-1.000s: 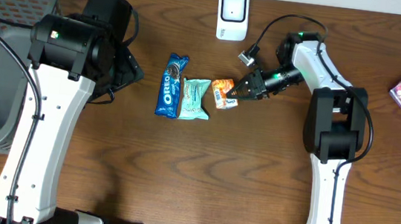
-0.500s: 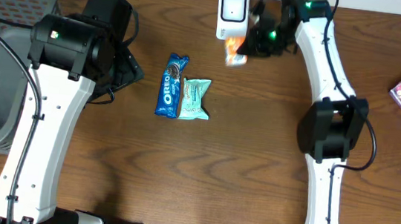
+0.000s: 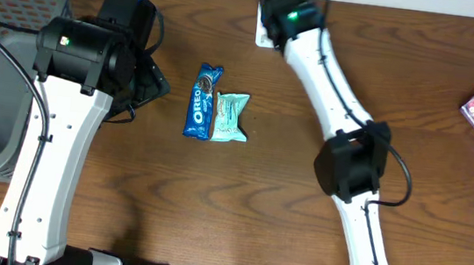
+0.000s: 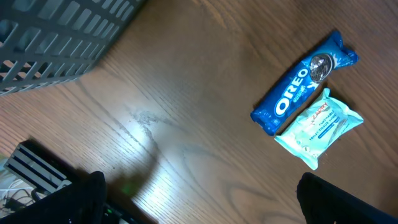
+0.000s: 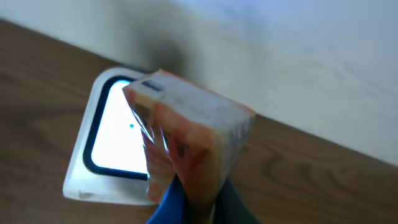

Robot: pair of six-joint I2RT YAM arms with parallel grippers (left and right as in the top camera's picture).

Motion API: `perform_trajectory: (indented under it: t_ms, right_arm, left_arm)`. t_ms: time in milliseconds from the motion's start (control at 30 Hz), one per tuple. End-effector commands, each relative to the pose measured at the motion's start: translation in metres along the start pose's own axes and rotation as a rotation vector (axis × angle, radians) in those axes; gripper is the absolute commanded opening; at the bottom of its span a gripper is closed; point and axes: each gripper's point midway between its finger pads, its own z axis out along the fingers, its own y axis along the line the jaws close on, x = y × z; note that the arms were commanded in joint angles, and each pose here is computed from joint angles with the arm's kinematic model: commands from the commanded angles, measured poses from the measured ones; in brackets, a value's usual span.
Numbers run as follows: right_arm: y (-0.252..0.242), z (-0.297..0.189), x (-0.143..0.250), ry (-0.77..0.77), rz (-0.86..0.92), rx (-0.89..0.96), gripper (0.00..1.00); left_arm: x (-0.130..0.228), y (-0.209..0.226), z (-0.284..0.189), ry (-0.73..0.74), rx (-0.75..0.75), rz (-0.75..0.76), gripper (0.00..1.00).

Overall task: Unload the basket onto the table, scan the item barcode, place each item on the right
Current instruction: 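Lift the orange pack and hold it before the scanner, then carry the orange pack to the right side and release it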

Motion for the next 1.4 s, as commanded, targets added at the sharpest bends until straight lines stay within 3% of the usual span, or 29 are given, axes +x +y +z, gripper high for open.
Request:
perform_trajectory:
  t_ms: [0, 200, 333, 467, 600, 800, 1067, 1200, 1267, 1300, 1367]
  right_arm:
    - [-0.005, 0.009, 0.015, 0.021, -0.078, 0.107, 0.01]
    - [-0.011, 0.011, 0.015, 0.011, -0.044, 0.160, 0.01]
    - [-0.059, 0.000, 0.004, 0.009, 0.012, 0.276, 0.01]
    - [-0.109, 0.001, 0.019, 0.083, 0.023, 0.320, 0.01]
    - [-0.167, 0.013, 0.066, 0.245, 0.043, 0.373, 0.01]
    - [-0.262, 0.024, 0.178, 0.553, 0.221, 0.380, 0.01]
    - [-0.325, 0.031, 0.256, 0.688, 0.411, 0.323, 0.02]
    - [-0.343, 0.036, 0.270, 0.677, 0.494, 0.312, 0.31]
    - [-0.349, 0.036, 0.274, 0.671, 0.536, 0.322, 0.51]
    - [-0.351, 0.037, 0.276, 0.670, 0.550, 0.322, 0.66]
    - [-0.351, 0.038, 0.277, 0.666, 0.569, 0.307, 0.79]
  left_arm:
    - [-0.002, 0.004, 0.001, -0.011, -0.019, -0.006, 0.98]
    - [-0.002, 0.004, 0.001, -0.011, -0.019, -0.006, 0.98]
    - [-0.002, 0.004, 0.001, -0.011, -0.019, -0.006, 0.98]
    - [-0.002, 0.004, 0.001, -0.011, -0.019, -0.006, 0.98]
    - [-0.002, 0.004, 0.001, -0.011, -0.019, -0.006, 0.98]
    - [-0.002, 0.004, 0.001, -0.011, -0.019, -0.006, 0.98]
    - [-0.002, 0.004, 0.001, -0.011, -0.019, -0.006, 0.98]
    - [-0.002, 0.004, 0.001, -0.011, -0.019, -0.006, 0.98]
    - [-0.002, 0.004, 0.001, -0.011, -0.019, -0.006, 0.98]
    - [-0.002, 0.004, 0.001, -0.011, -0.019, -0.006, 0.98]
    - [-0.002, 0.004, 0.001, -0.011, -0.019, -0.006, 0.98]
